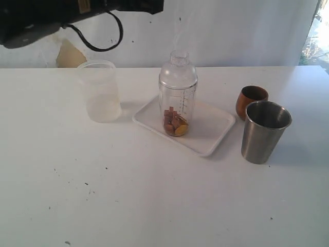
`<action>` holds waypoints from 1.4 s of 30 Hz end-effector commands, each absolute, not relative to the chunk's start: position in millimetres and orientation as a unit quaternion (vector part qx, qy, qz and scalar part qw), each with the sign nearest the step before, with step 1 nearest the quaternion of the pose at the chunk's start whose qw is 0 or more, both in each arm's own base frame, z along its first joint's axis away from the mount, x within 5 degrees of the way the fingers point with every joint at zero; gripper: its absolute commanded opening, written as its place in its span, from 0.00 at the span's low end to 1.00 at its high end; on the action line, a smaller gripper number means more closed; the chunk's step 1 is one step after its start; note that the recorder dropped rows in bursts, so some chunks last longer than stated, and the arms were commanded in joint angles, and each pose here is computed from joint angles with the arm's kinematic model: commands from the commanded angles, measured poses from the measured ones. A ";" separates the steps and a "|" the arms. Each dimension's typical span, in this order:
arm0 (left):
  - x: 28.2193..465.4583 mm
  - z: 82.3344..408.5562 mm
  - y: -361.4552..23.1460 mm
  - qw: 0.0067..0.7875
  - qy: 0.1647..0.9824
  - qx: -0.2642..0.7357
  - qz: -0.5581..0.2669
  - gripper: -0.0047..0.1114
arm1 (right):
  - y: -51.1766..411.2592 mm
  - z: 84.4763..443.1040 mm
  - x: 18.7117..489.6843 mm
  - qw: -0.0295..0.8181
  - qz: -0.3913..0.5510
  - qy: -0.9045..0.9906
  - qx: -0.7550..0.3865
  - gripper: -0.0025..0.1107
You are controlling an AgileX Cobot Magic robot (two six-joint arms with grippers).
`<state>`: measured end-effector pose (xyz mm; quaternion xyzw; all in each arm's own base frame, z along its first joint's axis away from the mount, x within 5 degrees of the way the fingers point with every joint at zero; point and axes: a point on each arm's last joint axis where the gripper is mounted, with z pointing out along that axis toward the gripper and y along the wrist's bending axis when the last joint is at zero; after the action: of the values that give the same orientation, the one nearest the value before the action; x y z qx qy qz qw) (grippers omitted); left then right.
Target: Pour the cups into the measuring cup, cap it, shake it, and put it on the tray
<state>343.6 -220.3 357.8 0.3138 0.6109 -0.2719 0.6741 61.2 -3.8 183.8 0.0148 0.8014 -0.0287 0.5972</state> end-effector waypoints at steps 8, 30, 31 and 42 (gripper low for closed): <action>261.4 354.8 -144.9 0.679 0.638 0.256 -0.256 0.05 | -3.8 183.1 61.3 0.600 -0.031 0.799 0.012 0.02; 95.3 263.4 -62.3 0.697 0.635 0.175 -0.284 0.05 | -3.8 183.1 61.3 0.600 -0.031 0.799 0.012 0.02; 93.3 259.3 -62.0 0.695 0.636 0.176 -0.285 0.05 | -3.8 183.1 61.3 0.600 -0.031 0.799 0.012 0.02; 88.6 259.2 -68.3 0.687 0.627 0.200 -0.308 0.05 | -3.8 183.1 61.3 0.600 -0.031 0.799 0.012 0.02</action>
<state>89.7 -67.6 257.5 0.2013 0.6331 -0.2991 0.6850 61.2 -3.8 183.8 0.0148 0.8014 -0.0287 0.5972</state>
